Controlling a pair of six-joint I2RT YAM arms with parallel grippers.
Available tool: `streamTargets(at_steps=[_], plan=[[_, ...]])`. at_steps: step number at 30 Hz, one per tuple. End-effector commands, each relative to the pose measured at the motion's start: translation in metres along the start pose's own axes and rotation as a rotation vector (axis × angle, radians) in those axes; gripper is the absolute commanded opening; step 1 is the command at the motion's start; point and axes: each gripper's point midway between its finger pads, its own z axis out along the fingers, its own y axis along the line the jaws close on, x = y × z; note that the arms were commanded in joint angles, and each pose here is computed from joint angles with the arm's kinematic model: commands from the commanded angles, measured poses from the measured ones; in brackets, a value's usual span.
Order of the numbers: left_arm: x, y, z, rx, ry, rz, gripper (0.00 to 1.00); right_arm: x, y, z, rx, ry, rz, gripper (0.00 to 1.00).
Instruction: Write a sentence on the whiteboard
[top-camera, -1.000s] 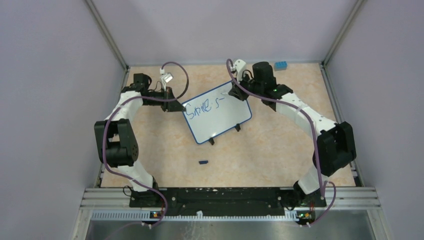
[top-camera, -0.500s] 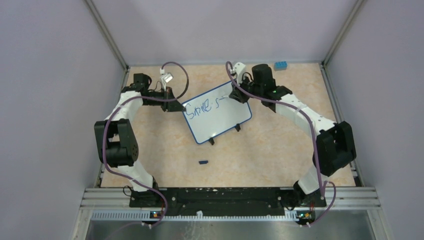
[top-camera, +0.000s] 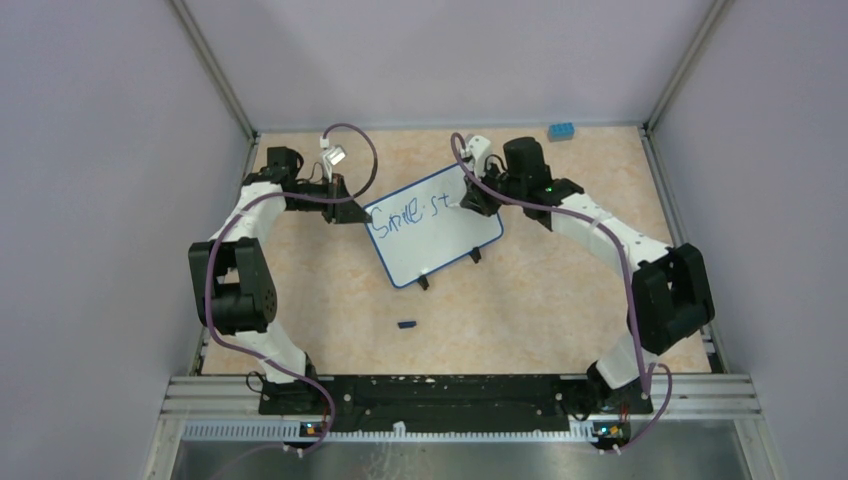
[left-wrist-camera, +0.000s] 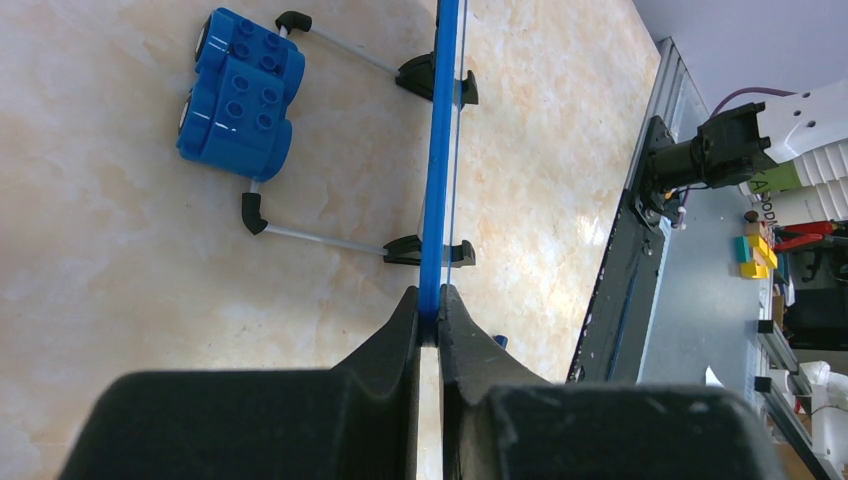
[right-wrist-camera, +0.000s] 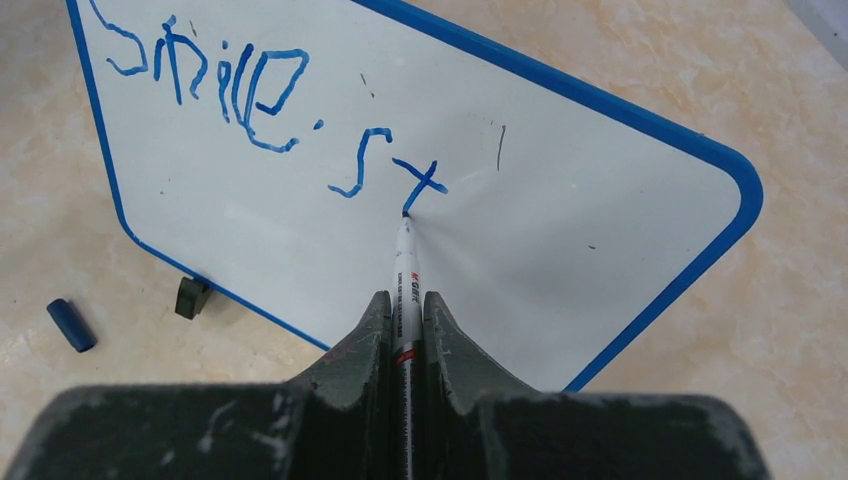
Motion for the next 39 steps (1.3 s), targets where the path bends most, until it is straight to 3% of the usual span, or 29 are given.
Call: streamTargets(at_steps=[1,13,23,39], plan=[[-0.014,-0.004,-0.003,-0.014,-0.015,0.087,0.0,-0.012,-0.004,-0.013,0.027,-0.035,-0.043,0.0],[-0.015,-0.005,-0.004,-0.019,-0.014,0.091,0.0,-0.037,-0.023,-0.021,0.114,-0.068,-0.086,0.0],[-0.015,-0.005,-0.004,-0.02,-0.013,0.091,0.0,-0.06,-0.01,-0.031,0.053,-0.121,-0.078,0.0],[-0.014,-0.007,-0.006,-0.04,-0.003,0.108,0.03,-0.047,-0.018,-0.04,0.05,-0.129,-0.045,0.0]])
